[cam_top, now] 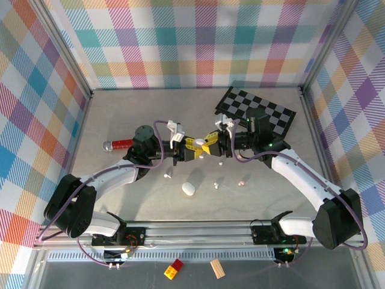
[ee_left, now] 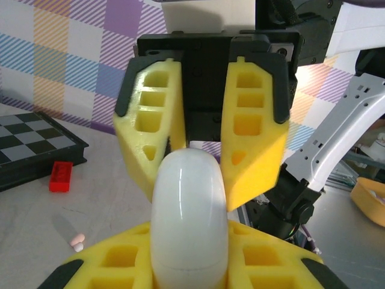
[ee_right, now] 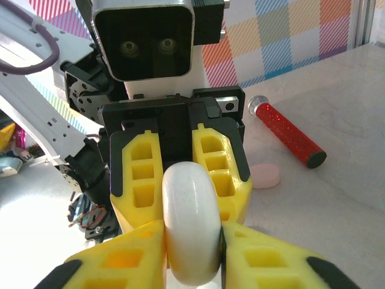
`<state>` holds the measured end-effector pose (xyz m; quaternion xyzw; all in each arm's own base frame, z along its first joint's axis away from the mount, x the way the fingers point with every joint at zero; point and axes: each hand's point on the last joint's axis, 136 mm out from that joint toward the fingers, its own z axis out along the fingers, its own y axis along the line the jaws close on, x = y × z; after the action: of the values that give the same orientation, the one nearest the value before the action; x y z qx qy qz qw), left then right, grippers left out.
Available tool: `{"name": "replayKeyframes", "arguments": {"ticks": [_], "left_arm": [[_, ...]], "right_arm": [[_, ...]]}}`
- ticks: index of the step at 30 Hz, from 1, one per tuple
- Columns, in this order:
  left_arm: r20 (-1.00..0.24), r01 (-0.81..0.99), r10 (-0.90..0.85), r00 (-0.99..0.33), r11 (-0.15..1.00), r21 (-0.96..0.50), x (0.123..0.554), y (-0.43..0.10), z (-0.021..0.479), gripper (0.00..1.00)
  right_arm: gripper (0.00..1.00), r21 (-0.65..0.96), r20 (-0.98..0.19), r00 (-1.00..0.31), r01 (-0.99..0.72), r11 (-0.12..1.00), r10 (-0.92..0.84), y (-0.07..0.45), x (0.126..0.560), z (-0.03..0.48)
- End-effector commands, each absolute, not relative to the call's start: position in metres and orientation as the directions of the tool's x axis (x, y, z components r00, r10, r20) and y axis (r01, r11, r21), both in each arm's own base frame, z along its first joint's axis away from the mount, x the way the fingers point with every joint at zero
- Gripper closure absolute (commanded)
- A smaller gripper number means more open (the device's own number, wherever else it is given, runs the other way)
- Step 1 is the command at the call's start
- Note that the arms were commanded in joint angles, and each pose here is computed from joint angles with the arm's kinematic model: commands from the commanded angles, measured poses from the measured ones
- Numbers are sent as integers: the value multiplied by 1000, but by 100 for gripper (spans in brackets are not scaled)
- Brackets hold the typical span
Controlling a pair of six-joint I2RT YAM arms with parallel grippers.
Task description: Insert the wireless bluetooth earbuds into the charging case
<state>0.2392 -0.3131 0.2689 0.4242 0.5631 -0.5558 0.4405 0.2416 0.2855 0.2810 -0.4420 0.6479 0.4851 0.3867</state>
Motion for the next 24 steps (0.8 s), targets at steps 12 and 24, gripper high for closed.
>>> {"name": "replayKeyframes", "arguments": {"ticks": [12, 24], "left_arm": [[-993, 992, -14, -120, -26, -120, 224, -312, 280, 100], [-996, 994, 18, -89, 70, -88, 239, -307, 256, 100]], "right_arm": [[49, 329, -917, -386, -875, 354, -101, 281, 289, 293], [19, 246, -959, -282, -856, 455, -14, 252, 271, 327]]}}
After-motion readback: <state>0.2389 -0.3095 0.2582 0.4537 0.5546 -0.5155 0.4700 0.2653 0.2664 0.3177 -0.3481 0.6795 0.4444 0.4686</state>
